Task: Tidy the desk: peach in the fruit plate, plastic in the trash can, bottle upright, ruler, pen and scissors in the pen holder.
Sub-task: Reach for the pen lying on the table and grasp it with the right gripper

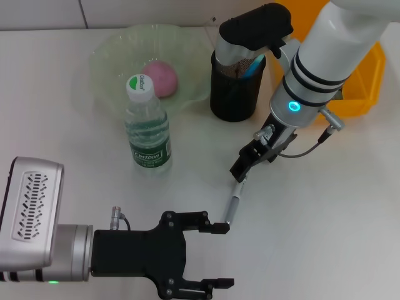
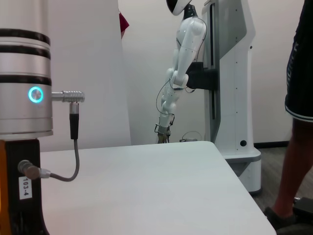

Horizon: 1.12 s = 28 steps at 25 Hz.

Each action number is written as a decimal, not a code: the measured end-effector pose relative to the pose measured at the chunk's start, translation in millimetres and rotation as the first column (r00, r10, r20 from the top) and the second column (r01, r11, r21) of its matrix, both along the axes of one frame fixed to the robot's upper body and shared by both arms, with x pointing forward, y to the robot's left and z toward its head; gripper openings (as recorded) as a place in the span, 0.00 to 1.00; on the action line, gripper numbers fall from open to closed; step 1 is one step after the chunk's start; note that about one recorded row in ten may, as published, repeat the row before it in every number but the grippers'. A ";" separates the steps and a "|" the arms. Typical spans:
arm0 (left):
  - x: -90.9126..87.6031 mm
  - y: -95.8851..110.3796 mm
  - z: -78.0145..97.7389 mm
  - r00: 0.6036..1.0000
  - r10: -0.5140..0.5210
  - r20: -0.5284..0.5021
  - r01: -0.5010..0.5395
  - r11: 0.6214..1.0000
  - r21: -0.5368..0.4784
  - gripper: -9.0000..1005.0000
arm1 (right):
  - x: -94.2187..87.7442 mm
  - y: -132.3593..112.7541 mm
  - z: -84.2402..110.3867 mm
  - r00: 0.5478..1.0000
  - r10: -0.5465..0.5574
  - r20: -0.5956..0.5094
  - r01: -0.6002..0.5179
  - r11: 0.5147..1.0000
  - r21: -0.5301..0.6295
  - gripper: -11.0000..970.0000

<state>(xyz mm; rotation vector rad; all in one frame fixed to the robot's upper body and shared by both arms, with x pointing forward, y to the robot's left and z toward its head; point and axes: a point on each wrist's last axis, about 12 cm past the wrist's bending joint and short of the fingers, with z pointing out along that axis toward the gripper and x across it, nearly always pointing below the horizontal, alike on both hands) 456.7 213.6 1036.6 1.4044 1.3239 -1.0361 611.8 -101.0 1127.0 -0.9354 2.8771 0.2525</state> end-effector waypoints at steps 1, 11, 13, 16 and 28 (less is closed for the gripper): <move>0.2 0.0 0.1 1.000 0.001 -0.001 -0.001 1.000 0.000 0.74 | 0.0 -0.2 -0.1 1.000 -0.001 0.000 0.001 1.000 0.001 0.82; 0.4 0.0 -0.1 1.000 0.001 -0.001 -0.001 1.000 0.002 0.74 | 0.7 -1.0 -1.0 1.000 -0.010 0.004 0.010 1.000 0.010 0.73; 0.5 -0.1 -0.1 1.000 0.001 -0.001 -0.001 1.000 0.002 0.74 | 0.5 -0.3 -1.0 1.000 -0.012 0.000 0.012 1.000 0.018 0.71; 0.5 -0.1 -0.1 1.000 0.001 -0.001 -0.001 1.000 0.002 0.74 | -0.2 1.9 0.0 1.000 -0.023 -0.014 0.024 0.999 0.048 0.71; 0.8 -0.6 0.6 1.000 -0.004 0.000 0.004 1.000 0.000 0.74 | 0.1 0.8 -3.9 0.999 -0.040 -0.029 0.042 0.998 0.052 0.71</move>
